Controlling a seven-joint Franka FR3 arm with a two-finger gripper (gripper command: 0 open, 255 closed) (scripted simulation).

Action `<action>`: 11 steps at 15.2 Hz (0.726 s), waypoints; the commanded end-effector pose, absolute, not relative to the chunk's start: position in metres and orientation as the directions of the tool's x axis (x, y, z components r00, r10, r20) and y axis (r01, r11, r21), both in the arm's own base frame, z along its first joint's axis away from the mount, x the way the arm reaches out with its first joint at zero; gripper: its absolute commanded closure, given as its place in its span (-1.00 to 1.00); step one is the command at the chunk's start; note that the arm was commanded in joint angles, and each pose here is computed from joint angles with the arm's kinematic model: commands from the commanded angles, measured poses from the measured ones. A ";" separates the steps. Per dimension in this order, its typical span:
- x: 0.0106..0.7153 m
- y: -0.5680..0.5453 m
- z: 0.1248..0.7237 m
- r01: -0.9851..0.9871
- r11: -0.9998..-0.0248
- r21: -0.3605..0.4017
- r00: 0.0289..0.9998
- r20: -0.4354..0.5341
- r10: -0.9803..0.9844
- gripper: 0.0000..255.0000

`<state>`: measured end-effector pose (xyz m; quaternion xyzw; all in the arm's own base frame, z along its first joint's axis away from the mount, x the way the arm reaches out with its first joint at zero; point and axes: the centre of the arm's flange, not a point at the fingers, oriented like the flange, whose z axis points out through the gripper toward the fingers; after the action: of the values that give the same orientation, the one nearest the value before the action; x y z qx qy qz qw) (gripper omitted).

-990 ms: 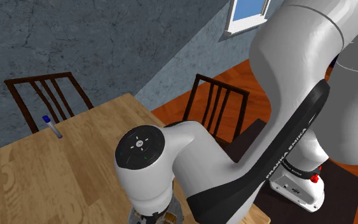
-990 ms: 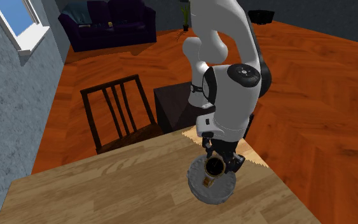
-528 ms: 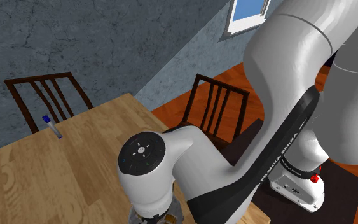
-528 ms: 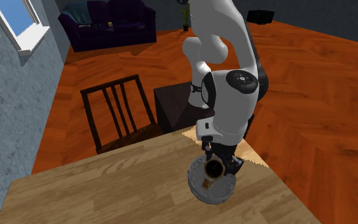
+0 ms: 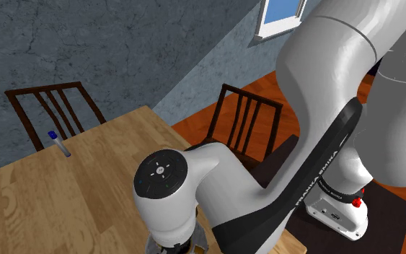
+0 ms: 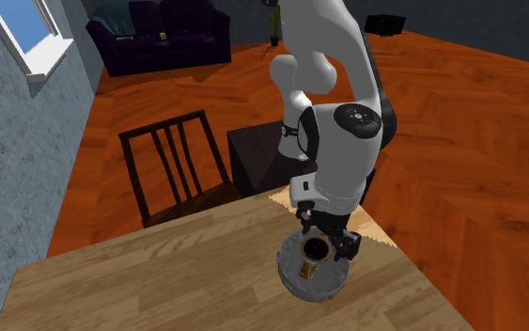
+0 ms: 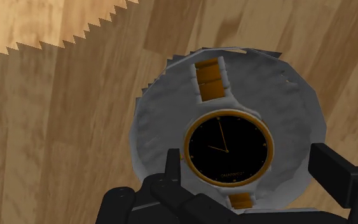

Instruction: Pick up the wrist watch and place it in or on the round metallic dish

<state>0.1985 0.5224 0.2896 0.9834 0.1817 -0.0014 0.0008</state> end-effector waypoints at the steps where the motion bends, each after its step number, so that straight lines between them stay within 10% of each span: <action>1: 0.198 0.522 0.303 0.357 -0.934 0.001 0.934 -0.003 0.357 -1.00; 11: 0.199 0.523 0.340 0.357 -0.934 0.001 0.934 -0.003 0.357 -1.00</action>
<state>0.1985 0.5226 0.3395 0.9834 0.1817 -0.0014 0.0007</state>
